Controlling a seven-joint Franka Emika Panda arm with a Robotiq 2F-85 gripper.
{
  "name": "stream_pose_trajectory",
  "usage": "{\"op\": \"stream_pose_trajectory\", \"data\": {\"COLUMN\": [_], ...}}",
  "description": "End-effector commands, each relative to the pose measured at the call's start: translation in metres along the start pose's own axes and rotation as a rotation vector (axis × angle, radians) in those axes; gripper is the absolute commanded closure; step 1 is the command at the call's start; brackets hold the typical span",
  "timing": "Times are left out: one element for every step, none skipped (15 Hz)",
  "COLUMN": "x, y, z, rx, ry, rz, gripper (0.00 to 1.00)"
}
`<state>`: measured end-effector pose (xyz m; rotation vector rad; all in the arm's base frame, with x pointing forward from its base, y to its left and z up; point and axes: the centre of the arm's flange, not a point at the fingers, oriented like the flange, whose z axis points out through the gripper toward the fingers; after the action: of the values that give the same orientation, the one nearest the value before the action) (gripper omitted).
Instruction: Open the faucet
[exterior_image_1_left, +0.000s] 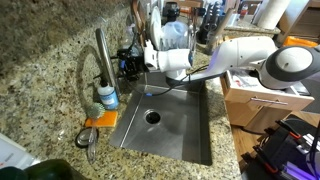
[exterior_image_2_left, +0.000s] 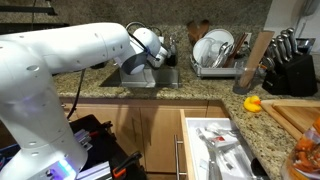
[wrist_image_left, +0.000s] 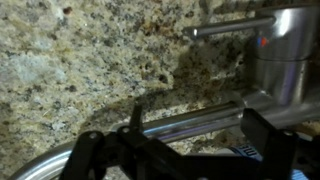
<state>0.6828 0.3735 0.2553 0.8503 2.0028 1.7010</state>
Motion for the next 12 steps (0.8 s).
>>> {"op": "stream_pose_trajectory", "data": {"x": [-0.017, -0.019, -0.021, -0.024, -0.025, -0.009, -0.009, -0.009, -0.008, -0.008, -0.011, -0.019], "y": [-0.002, 0.000, 0.004, 0.008, 0.016, 0.022, 0.030, 0.029, 0.027, 0.024, 0.023, 0.022], "z": [0.012, 0.011, 0.009, 0.006, 0.005, -0.008, -0.009, -0.009, -0.008, -0.008, -0.009, -0.010], "rx": [-0.022, -0.032, -0.059, -0.087, -0.117, -0.059, -0.073, -0.072, -0.069, -0.066, -0.070, -0.101], "ry": [0.035, 0.030, 0.017, 0.003, -0.019, -0.007, -0.011, -0.010, -0.009, -0.008, -0.012, -0.054], "rz": [-0.187, -0.237, -0.282, -0.320, -0.353, -0.272, -0.278, -0.272, -0.268, -0.265, -0.268, -0.269], "gripper": [0.00, 0.00, 0.00, 0.00, 0.00, 0.00, 0.00, 0.00, 0.00, 0.00, 0.00, 0.00]}}
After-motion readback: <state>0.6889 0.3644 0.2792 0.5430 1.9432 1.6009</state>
